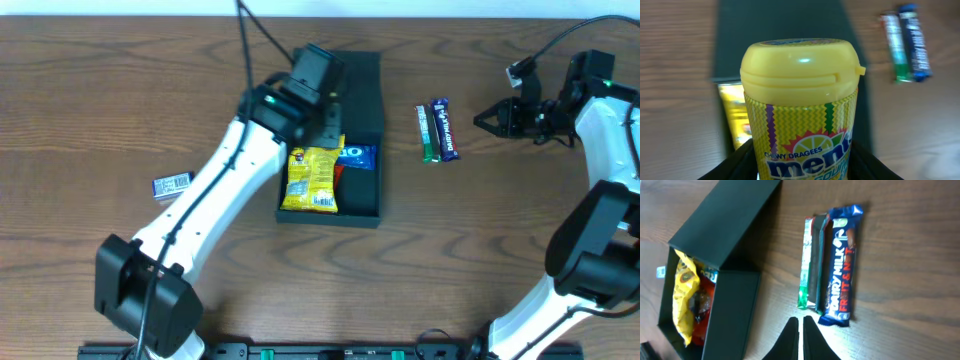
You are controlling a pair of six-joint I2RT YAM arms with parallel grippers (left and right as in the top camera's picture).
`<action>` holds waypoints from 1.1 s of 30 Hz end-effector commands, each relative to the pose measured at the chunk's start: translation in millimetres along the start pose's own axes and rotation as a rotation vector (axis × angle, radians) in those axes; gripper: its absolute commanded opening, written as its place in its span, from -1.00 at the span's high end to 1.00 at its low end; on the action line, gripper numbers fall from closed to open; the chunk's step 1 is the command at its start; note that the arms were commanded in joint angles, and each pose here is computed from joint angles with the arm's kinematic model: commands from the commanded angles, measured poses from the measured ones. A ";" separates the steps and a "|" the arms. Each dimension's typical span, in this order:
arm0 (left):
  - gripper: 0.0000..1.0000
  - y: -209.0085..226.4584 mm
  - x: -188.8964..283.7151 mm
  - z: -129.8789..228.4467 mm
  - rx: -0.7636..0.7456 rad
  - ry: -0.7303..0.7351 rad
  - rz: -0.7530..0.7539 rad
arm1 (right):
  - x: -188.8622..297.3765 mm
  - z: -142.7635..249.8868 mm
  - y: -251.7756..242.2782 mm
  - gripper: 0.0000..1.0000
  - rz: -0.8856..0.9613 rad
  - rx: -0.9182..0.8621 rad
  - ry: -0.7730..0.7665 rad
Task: Pack container
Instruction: 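Place the Mentos bottle upright in the box's front right corner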
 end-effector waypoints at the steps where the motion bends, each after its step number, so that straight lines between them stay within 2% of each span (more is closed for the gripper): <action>1: 0.42 -22.5 -7.8 0.8 0.026 0.015 0.062 | 16.3 -6.0 -1.0 0.88 -0.003 -0.017 -0.055; 7: 0.46 -49.8 -42.4 25.0 -0.014 0.148 0.124 | 24.0 -7.4 -10.6 0.86 0.008 -0.032 -0.077; 22: 0.42 -44.7 -43.8 55.8 -0.010 0.308 0.057 | 30.7 -8.0 -18.7 0.84 0.016 -0.048 -0.095; 31: 0.42 -50.5 -42.9 57.7 -0.004 0.324 0.103 | 30.5 -6.1 -18.4 0.83 0.015 -0.058 -0.086; 33: 0.24 -50.4 -42.9 57.7 -0.005 0.324 0.102 | 30.5 -6.1 -18.4 0.83 0.015 -0.061 -0.086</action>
Point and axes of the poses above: each gripper's point midway between its finger pads, its own x axis back along the fingers, its own y axis along the line the jaws close on, z = x × y, the point moved 6 cm from there along x, back along the fingers, and after that the axes turned 9 degrees about -x, right-handed, at the moved point
